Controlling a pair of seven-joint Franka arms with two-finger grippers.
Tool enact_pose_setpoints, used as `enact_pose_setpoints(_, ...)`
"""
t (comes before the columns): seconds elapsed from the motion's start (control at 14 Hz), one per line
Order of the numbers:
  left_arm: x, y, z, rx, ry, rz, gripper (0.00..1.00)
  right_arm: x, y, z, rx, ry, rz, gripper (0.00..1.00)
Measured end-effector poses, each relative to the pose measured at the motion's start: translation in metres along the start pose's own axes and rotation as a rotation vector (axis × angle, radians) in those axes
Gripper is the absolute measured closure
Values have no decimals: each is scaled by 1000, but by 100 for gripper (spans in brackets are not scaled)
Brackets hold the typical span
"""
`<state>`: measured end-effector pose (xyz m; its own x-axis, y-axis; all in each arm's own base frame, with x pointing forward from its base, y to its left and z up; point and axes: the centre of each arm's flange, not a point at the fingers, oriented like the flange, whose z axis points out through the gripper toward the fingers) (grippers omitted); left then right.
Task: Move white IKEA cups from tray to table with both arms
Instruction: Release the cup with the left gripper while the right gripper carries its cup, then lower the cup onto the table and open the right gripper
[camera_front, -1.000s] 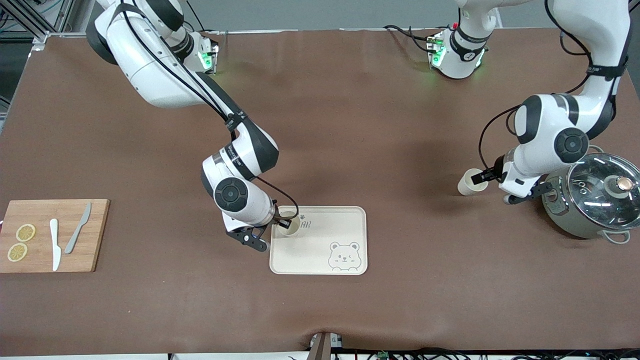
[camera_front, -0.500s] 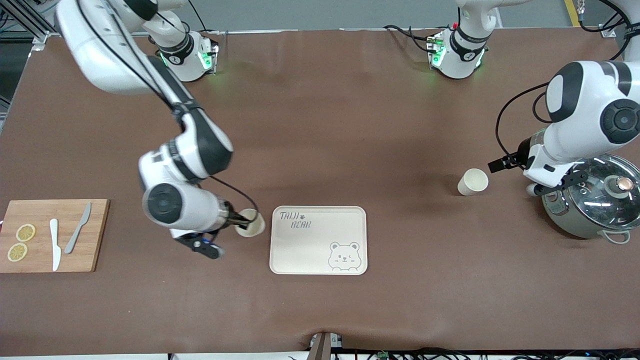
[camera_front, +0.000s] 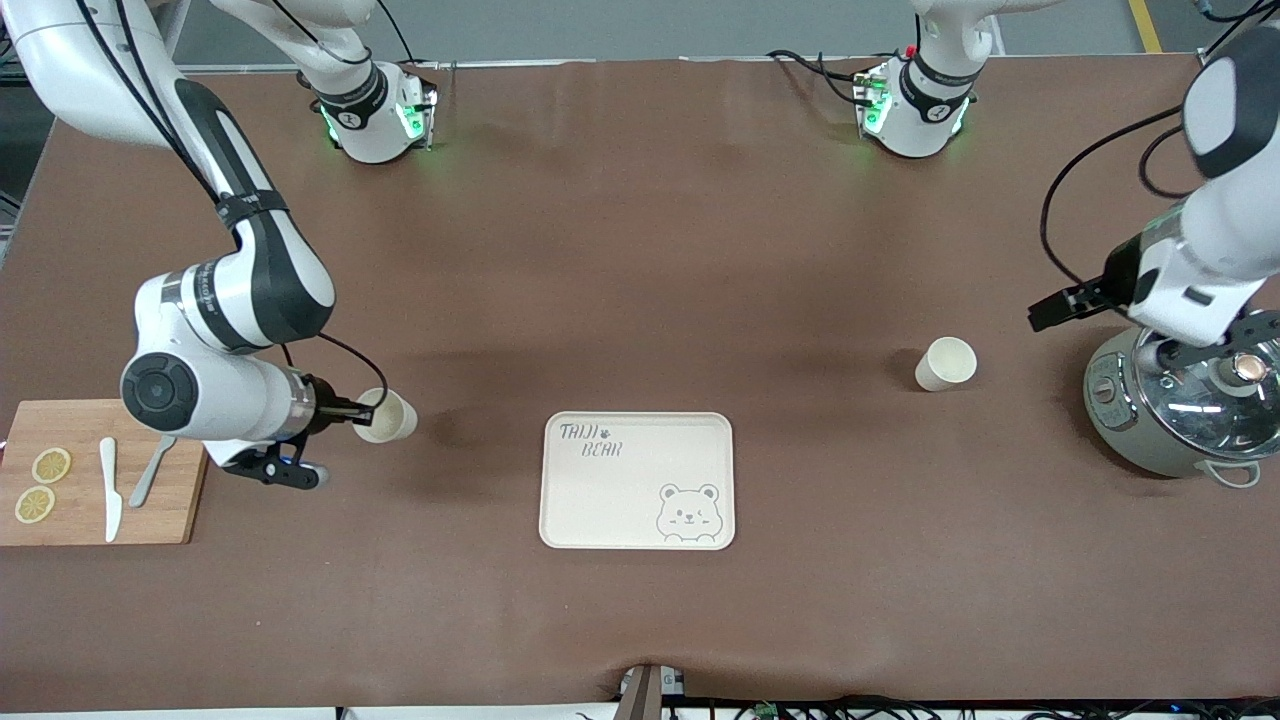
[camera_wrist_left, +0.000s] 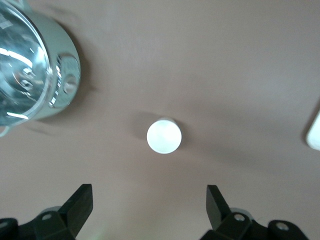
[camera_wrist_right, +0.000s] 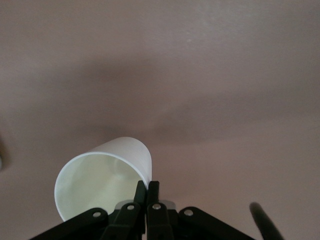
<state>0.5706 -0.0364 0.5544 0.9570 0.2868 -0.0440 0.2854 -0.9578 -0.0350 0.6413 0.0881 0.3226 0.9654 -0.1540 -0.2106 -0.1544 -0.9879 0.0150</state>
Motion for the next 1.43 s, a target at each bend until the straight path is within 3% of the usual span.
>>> enact_pose_setpoints(0.36,-24,-12,-63,-21,101,-12,0,-23,89,36,-16,47,-150,98)
enact_pose_setpoints(0.57,-34,-16,-81,-10,75,-13,0,-38,131,74,-14,68,-217,98)
enact_pose_setpoints(0.71,-40,-17,-88,-2,56,-9,0,-50,147,90,-20,53,-247,98)
enact_pose_setpoints(1.14,-72,-11,-112,10,62,22,0,-71,165,92,-35,36,-275,98)
enact_pose_setpoints(1.43,-82,-21,-122,-6,74,126,0,-73,170,96,-34,25,-280,95)
